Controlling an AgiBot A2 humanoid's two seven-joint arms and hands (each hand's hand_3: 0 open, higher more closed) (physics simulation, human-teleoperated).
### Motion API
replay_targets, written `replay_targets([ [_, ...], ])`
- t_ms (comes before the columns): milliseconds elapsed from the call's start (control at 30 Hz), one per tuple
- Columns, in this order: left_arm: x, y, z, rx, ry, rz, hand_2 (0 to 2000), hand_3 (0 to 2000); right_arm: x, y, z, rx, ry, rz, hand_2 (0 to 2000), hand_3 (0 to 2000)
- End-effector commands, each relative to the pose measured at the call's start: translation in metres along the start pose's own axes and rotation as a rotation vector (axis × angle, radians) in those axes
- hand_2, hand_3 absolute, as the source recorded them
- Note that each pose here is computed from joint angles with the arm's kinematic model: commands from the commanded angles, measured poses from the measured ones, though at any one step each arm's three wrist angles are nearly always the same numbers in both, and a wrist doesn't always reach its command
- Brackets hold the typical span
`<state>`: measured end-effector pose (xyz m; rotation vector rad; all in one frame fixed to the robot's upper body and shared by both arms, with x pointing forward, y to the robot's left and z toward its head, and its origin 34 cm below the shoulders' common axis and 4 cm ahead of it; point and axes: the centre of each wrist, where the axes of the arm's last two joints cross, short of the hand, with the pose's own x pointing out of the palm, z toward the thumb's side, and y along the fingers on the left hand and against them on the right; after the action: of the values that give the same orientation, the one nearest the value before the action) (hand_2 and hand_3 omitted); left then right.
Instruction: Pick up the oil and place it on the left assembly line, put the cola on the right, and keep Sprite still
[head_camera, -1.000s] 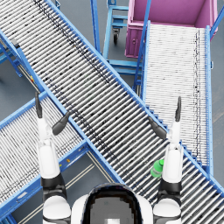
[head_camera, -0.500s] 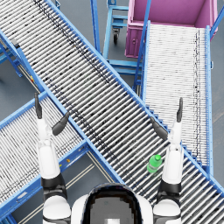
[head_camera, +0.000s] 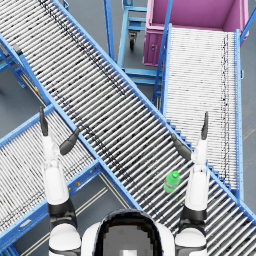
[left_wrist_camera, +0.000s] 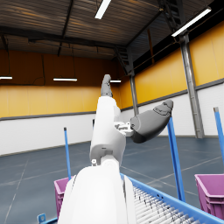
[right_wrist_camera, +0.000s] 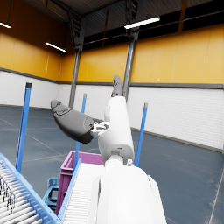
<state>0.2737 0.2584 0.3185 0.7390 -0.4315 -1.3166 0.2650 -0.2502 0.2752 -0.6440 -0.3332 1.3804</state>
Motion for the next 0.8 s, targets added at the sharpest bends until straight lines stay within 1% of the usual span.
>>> replay_targets([
  [33,-0.002,0.004,0.004,0.018,0.001,0.006,0,0,0.0,-0.003,0.003,-0.015,0.0,-0.001,0,0],
  [67,0.0,0.0,0.0,0.001,0.0,0.001,0,0,0.0,-0.003,0.002,-0.01,-0.001,0.0,0,0],
  [167,0.0,0.006,0.008,0.035,-0.001,0.003,0,0,0.001,0.0,-0.001,0.004,-0.003,0.0,0,0],
  [200,0.0,0.007,0.009,0.039,-0.002,0.0,0,0,-0.002,-0.002,0.001,-0.006,-0.001,-0.01,0,0],
  [333,0.0,0.006,0.012,0.052,-0.003,0.005,0,0,-0.005,-0.001,0.004,-0.016,0.0,-0.023,0,0],
  [367,0.0,0.005,0.011,0.045,-0.003,0.005,0,0,-0.002,0.002,0.0,0.003,-0.004,-0.014,0,0],
  [433,-0.001,0.002,0.011,0.042,-0.003,0.01,0,0,0.0,-0.005,0.007,-0.03,-0.006,-0.005,0,0],
  [500,-0.002,0.003,0.007,0.028,-0.003,0.015,0,0,-0.001,-0.007,0.005,-0.025,-0.005,-0.012,0,0],
  [567,-0.001,0.003,0.009,0.038,-0.005,0.01,0,0,-0.002,-0.008,0.004,-0.023,-0.006,-0.016,0,0],
  [600,0.001,0.002,0.007,0.03,-0.007,0.005,0,0,0.0,-0.003,0.002,-0.009,-0.008,-0.011,0,0],
  [633,0.002,0.002,0.009,0.034,-0.009,-0.001,0,0,-0.003,-0.007,0.005,-0.023,-0.005,-0.022,0,0],
  [800,0.002,0.001,0.008,0.031,-0.011,0.0,0,0,-0.002,-0.008,0.006,-0.028,-0.008,-0.021,0,0],
])
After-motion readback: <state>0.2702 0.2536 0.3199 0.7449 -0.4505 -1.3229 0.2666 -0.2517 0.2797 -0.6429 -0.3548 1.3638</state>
